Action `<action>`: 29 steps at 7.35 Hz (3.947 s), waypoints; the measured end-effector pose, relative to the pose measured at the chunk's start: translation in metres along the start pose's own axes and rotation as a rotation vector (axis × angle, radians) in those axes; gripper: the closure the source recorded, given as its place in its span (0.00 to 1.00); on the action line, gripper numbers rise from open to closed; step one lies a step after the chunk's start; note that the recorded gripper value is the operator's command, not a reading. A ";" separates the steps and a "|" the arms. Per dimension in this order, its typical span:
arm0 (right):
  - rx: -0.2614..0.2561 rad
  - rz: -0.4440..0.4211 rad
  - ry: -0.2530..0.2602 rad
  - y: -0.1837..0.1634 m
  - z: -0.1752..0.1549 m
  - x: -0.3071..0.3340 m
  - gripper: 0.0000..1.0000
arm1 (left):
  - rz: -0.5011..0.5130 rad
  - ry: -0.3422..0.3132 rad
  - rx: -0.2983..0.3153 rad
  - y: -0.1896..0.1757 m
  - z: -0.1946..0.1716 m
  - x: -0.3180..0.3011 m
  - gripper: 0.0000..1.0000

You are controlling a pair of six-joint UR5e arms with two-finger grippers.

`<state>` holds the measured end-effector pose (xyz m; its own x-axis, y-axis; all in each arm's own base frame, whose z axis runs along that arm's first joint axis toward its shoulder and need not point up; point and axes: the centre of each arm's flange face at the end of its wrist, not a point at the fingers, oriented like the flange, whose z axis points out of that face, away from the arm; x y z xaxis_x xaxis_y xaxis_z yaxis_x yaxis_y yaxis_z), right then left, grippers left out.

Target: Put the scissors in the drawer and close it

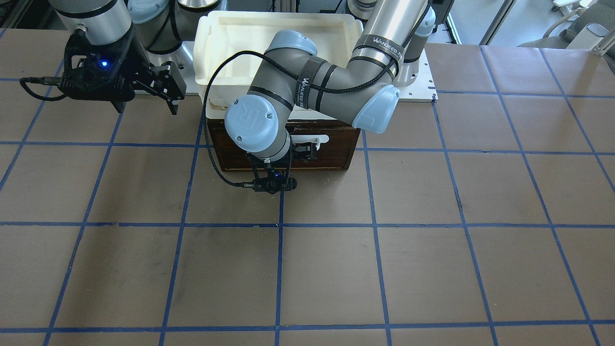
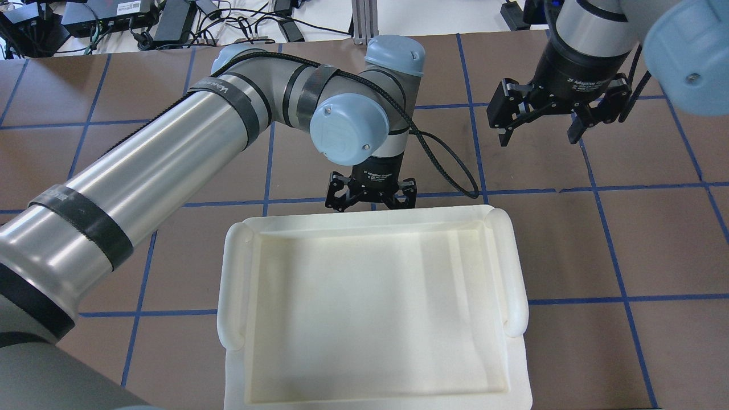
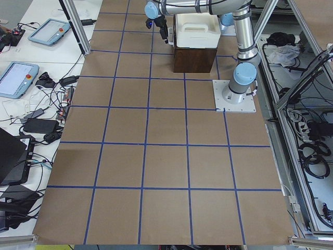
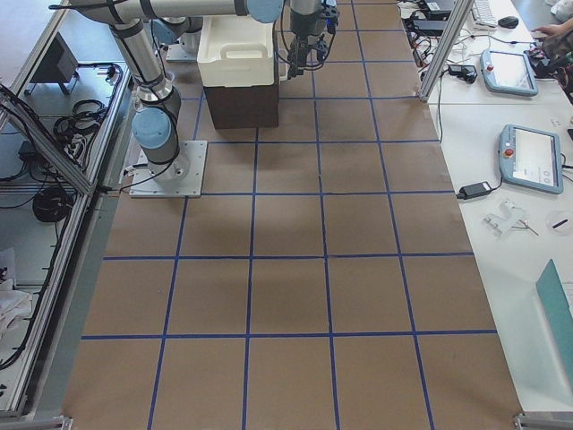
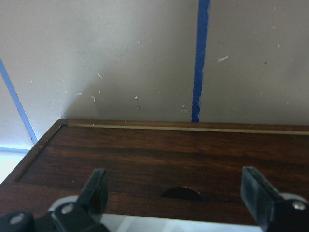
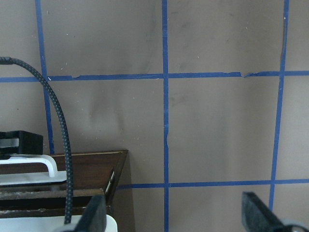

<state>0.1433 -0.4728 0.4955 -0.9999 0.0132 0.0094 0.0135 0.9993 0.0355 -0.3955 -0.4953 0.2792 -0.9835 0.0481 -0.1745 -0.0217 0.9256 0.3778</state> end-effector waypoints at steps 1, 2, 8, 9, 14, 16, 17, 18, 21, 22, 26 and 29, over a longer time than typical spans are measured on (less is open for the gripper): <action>-0.006 0.001 -0.001 0.001 0.000 0.000 0.00 | 0.000 -0.001 0.006 0.002 -0.004 -0.002 0.00; -0.009 0.000 -0.001 0.001 0.001 0.000 0.00 | -0.005 0.006 0.028 0.002 -0.012 -0.006 0.00; -0.011 0.000 -0.007 0.001 0.001 0.000 0.00 | 0.032 0.171 0.524 0.001 -0.147 -0.092 0.00; -0.009 0.000 -0.017 0.001 0.001 -0.001 0.00 | 0.010 0.197 0.602 0.002 -0.164 -0.112 0.00; -0.012 -0.001 -0.020 0.001 0.002 -0.002 0.00 | -0.157 0.212 0.633 0.039 -0.161 -0.231 0.00; -0.015 -0.003 -0.017 0.002 0.002 -0.002 0.00 | -0.205 0.230 0.541 0.040 -0.180 -0.257 0.00; -0.017 -0.005 -0.016 0.002 0.003 -0.002 0.00 | -0.206 0.231 0.490 0.045 -0.185 -0.258 0.00; -0.017 -0.007 -0.016 0.002 0.003 -0.002 0.00 | -0.199 0.225 0.463 0.052 -0.185 -0.258 0.00; -0.018 -0.012 -0.015 0.002 0.003 -0.002 0.00 | -0.179 0.212 0.429 0.068 -0.171 -0.256 0.00; -0.019 -0.013 -0.014 0.002 0.003 -0.002 0.00 | -0.160 0.209 0.435 0.069 -0.167 -0.256 0.00; -0.023 -0.013 -0.014 0.002 0.003 -0.002 0.00 | -0.140 0.208 0.469 0.067 -0.166 -0.257 0.00; -0.033 -0.014 -0.013 0.003 0.005 -0.002 0.00 | -0.140 0.208 0.472 0.067 -0.167 -0.257 0.00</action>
<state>0.1449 -0.4693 0.4911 -1.0000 -0.0004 -0.0048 -0.0007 0.9977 0.0684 -0.1739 -0.5081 0.5013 -0.9928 -0.1193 0.0078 -0.1195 0.9883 -0.0948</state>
